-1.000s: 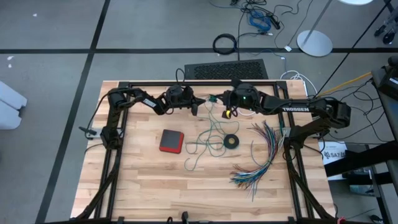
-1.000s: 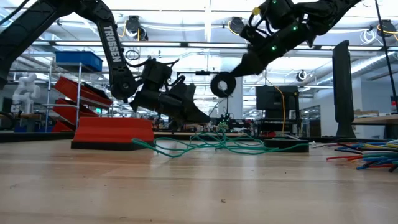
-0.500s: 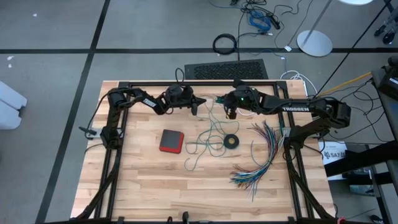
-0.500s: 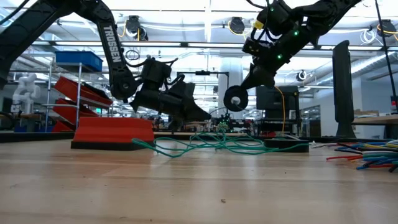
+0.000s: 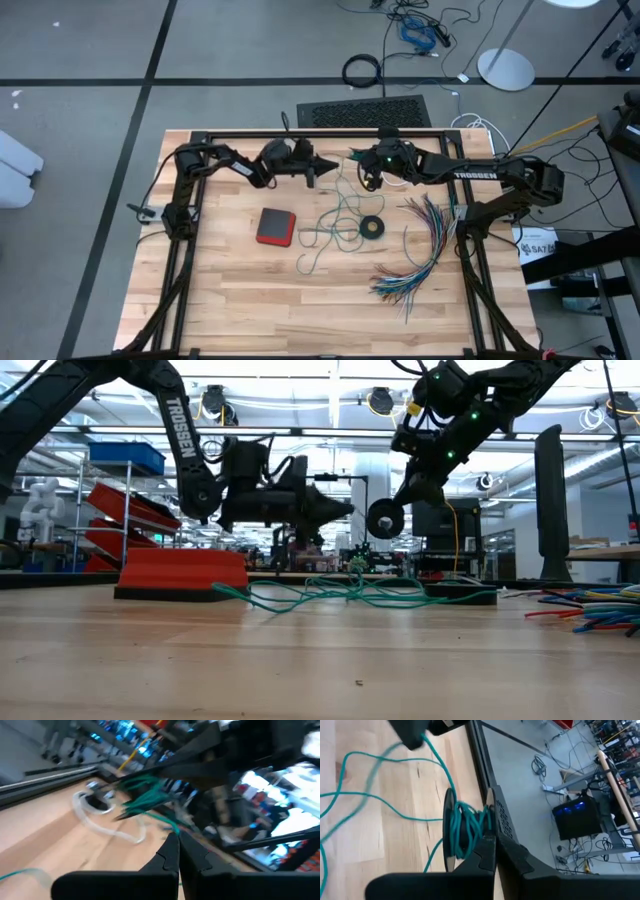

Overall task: Coiling cords
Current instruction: Coil the green wire cable on the spool

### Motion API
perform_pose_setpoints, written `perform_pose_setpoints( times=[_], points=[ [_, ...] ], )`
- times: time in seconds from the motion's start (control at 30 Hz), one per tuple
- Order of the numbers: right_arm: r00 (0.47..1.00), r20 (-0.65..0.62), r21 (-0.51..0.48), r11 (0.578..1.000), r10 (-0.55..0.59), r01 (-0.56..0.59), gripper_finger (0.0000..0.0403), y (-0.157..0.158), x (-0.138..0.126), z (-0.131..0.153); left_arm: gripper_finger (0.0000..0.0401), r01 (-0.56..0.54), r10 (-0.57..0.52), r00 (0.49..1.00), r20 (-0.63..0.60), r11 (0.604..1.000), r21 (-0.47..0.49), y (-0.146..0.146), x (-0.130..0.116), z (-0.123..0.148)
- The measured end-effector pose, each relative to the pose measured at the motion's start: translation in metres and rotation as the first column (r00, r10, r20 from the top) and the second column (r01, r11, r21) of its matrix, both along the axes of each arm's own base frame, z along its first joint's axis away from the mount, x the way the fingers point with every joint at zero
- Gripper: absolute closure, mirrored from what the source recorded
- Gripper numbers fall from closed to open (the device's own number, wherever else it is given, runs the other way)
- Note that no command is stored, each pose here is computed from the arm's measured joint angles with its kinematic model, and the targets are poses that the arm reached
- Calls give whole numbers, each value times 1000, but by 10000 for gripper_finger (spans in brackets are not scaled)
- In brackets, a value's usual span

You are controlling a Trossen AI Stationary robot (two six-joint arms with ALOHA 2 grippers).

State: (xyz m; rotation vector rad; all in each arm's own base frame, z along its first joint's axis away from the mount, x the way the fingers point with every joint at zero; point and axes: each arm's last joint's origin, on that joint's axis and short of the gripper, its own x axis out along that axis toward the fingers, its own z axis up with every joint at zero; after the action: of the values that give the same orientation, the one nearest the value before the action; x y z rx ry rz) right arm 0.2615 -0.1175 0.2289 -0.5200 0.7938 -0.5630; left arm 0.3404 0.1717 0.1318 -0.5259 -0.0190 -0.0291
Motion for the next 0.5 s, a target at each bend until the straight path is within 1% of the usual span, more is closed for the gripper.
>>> perform_pose_setpoints(
  times=[0.13, 0.2, 0.37, 0.5],
  points=[
    [999, 32, -9, 1000, 3, -3, 403, 1, 2, 2, 401, 17, -19, 998, 63, 999, 28, -13, 8, 8],
    [998, 57, -20, 1000, 14, -13, 403, 3, 6, 4, 401, 3, -5, 997, 75, 999, 33, -19, 13, 10],
    [994, 104, -42, 998, 46, -42, 403, 9, 12, 6, 401, -21, 13, 995, 95, 996, 82, -31, 21, 14],
    [990, 126, -51, 997, 57, -51, 403, 12, 16, 7, 401, -41, 32, 994, 104, 996, 82, -35, 25, 16]
  ],
)
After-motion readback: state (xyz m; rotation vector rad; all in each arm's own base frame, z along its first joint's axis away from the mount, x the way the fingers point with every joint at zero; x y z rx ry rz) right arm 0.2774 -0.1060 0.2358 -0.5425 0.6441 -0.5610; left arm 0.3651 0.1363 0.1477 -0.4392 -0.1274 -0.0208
